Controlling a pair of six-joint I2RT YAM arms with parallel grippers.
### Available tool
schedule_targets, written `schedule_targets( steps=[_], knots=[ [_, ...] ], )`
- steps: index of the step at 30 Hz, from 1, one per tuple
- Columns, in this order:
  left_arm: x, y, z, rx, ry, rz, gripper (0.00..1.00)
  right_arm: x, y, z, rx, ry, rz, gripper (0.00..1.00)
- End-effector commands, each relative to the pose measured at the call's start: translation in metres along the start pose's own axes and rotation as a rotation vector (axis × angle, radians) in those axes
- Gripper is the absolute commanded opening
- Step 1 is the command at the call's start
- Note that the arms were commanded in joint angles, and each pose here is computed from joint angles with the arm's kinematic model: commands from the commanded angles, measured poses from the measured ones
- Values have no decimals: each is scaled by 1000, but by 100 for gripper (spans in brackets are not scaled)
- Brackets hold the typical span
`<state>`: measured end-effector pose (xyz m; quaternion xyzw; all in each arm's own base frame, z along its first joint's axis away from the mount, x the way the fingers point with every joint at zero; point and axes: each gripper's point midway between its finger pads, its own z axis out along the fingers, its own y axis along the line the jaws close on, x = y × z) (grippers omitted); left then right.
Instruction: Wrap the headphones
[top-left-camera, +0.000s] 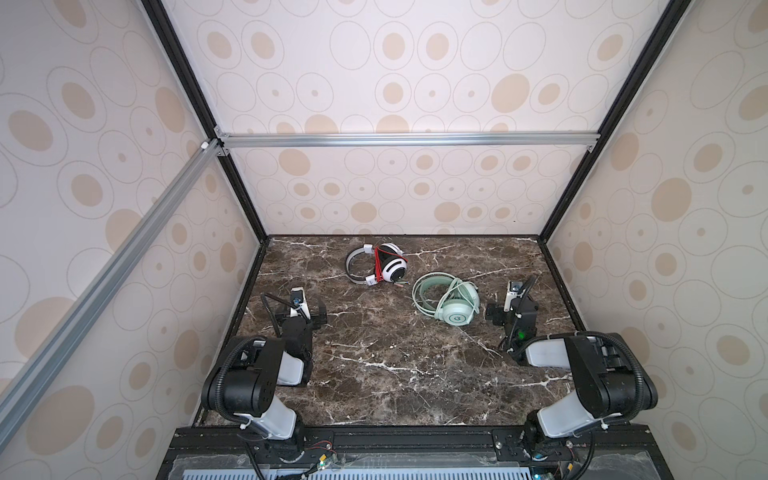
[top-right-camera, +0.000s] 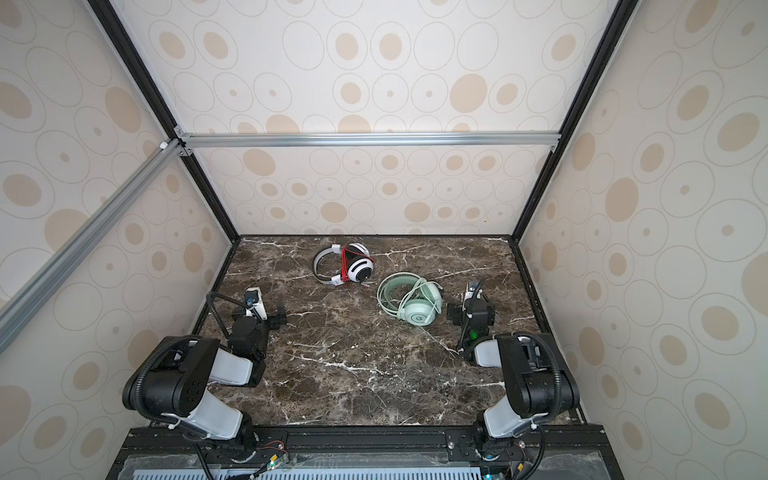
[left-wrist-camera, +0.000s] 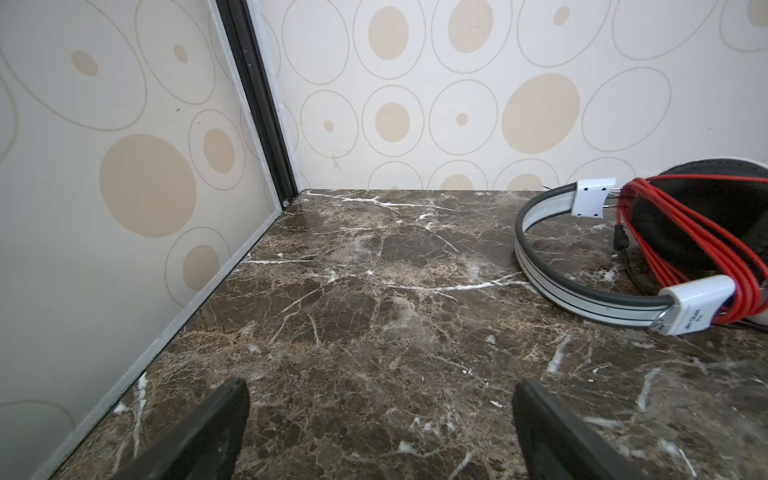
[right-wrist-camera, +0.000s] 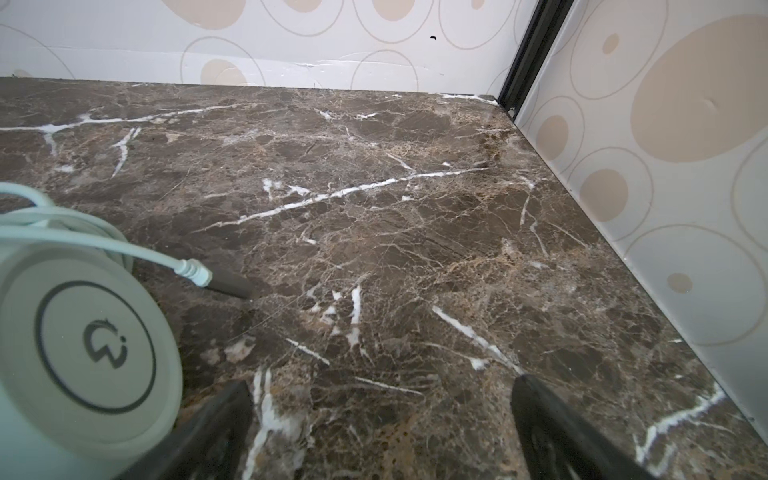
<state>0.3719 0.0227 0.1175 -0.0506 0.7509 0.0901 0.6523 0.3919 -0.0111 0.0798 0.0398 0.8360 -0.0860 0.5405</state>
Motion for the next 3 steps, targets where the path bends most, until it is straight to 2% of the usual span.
schedule_targets(
  steps=[1, 3],
  knots=[
    [-13, 0, 1, 5, -49, 11, 98, -8, -1, -3, -4, -34, 7, 100],
    [-13, 1, 0, 4, -52, 9, 98, -5, 7, -23, -33, -125, -28, 100]
  ],
)
